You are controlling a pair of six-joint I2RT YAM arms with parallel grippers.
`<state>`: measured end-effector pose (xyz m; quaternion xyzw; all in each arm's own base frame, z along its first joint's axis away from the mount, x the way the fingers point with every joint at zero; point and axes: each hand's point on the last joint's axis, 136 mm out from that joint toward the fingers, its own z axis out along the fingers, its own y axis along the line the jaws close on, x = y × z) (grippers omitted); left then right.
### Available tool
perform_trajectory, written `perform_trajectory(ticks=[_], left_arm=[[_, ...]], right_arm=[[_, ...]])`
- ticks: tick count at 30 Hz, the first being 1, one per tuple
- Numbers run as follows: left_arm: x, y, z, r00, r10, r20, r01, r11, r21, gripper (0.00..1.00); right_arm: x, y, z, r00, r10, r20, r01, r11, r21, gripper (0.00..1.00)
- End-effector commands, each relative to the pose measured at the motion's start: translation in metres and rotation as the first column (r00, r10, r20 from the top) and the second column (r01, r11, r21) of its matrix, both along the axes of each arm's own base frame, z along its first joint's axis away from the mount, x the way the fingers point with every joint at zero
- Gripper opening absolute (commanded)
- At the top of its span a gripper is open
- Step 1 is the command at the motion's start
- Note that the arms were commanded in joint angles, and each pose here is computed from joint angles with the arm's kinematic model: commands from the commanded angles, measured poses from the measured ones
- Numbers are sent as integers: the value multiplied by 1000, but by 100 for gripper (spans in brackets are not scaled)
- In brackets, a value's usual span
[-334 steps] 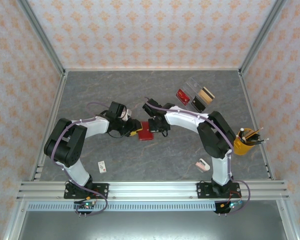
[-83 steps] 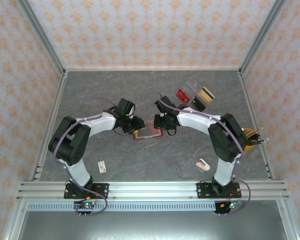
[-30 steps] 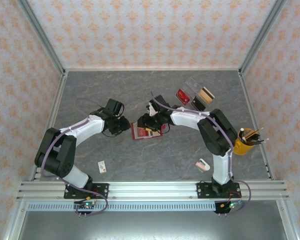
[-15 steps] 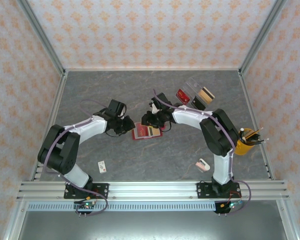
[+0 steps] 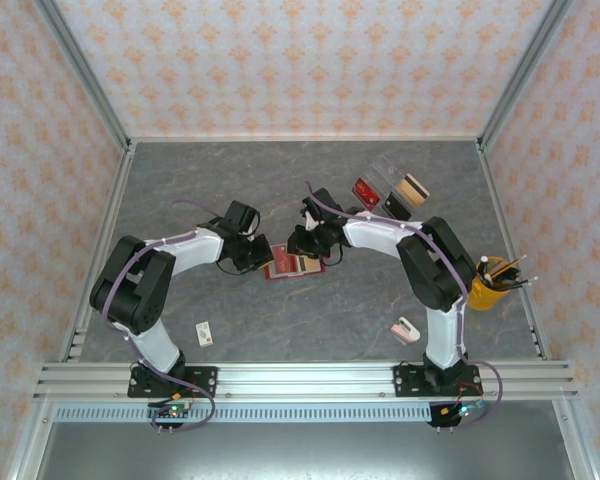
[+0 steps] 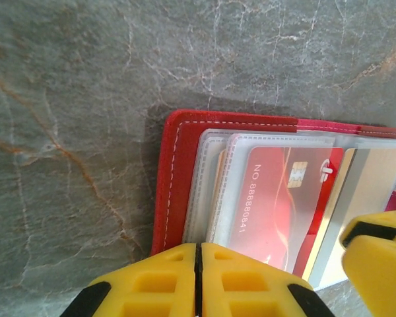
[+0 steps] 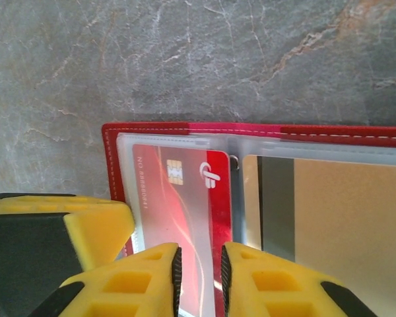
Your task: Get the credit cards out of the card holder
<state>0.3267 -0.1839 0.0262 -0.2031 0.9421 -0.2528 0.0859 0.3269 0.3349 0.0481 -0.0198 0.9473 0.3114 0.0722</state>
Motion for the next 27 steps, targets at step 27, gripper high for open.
perform_trajectory(ticks=[27], left_arm=[[-9, 11, -21, 997, 22, -73, -17, 997, 75, 8]], right_arm=[[-5, -2, -4, 999, 37, 8, -37, 999, 36, 7]])
